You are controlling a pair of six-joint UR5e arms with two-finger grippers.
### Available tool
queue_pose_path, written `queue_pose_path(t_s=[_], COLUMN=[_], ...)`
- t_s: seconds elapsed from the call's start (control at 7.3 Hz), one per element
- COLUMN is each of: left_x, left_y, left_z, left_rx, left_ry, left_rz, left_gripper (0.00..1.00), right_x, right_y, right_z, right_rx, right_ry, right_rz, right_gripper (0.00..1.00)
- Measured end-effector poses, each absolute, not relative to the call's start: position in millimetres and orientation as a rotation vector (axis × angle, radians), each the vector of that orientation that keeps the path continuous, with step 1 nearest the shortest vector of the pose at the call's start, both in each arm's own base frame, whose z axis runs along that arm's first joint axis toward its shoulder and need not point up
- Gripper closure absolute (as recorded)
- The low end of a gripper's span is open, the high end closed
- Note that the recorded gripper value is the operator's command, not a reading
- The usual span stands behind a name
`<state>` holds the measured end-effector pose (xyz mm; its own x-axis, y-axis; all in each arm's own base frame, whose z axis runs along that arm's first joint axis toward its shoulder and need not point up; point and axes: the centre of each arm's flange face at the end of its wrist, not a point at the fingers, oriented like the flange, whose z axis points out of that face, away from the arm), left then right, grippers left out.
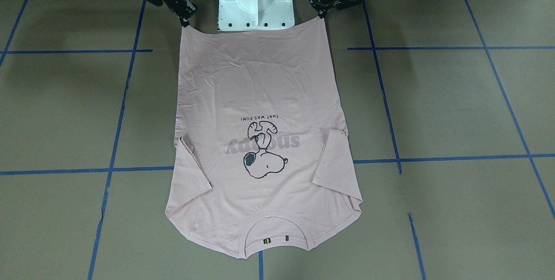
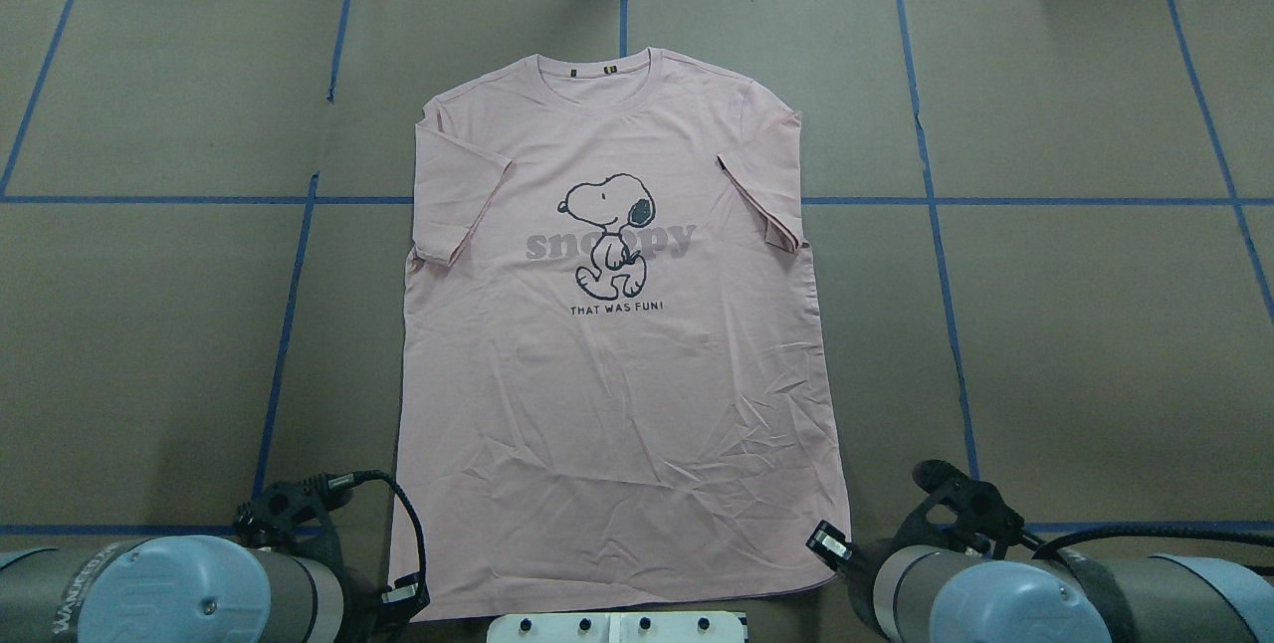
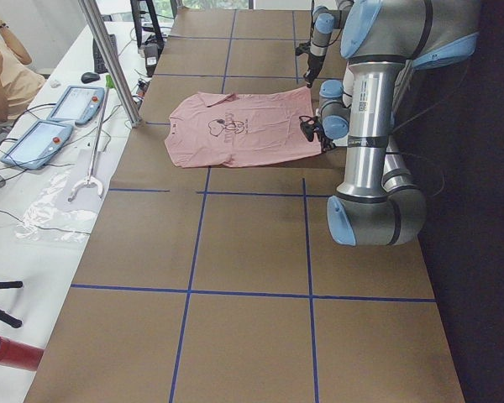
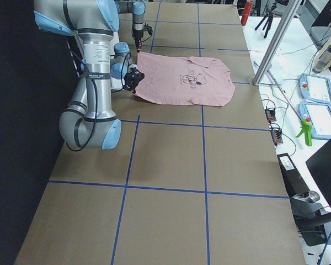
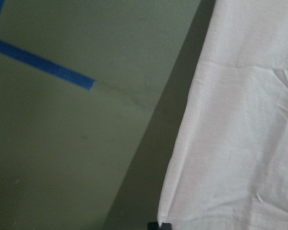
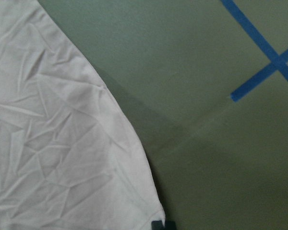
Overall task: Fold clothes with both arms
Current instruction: 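Lift the hem with both grippers and fold it toward the collar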
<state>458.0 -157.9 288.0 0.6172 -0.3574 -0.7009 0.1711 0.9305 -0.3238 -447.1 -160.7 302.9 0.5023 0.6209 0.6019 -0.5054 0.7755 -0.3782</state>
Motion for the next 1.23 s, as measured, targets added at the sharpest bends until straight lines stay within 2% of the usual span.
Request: queue_pose_path(t_s=[0.27,0.55,0.96,1.23], left_x=[451,449,451,438], left_y=[-221,-310,-457,-536], left_z=[246,234,293,330], left_rx=[-0.139,0.012,0.195,0.278], left_ry=[0.910,0.920,0.921,0.878], left_rz=[-0.318,-0.318,-0.374,-0.399], left_gripper=[1.00,1.00,1.00,1.00], right_x=[-442,-459,-477,-488], right_y=[-212,-299,-448,-529], right_z=[279,271,274,285], right_rx=[-0.079,0.043,0.142,0.160], right_ry=[-0.853,-0.842,-0.741,-0.715], right_rz=[0.675,0.664,0.686,0.732], right_gripper=[1.00,1.00,1.00,1.00])
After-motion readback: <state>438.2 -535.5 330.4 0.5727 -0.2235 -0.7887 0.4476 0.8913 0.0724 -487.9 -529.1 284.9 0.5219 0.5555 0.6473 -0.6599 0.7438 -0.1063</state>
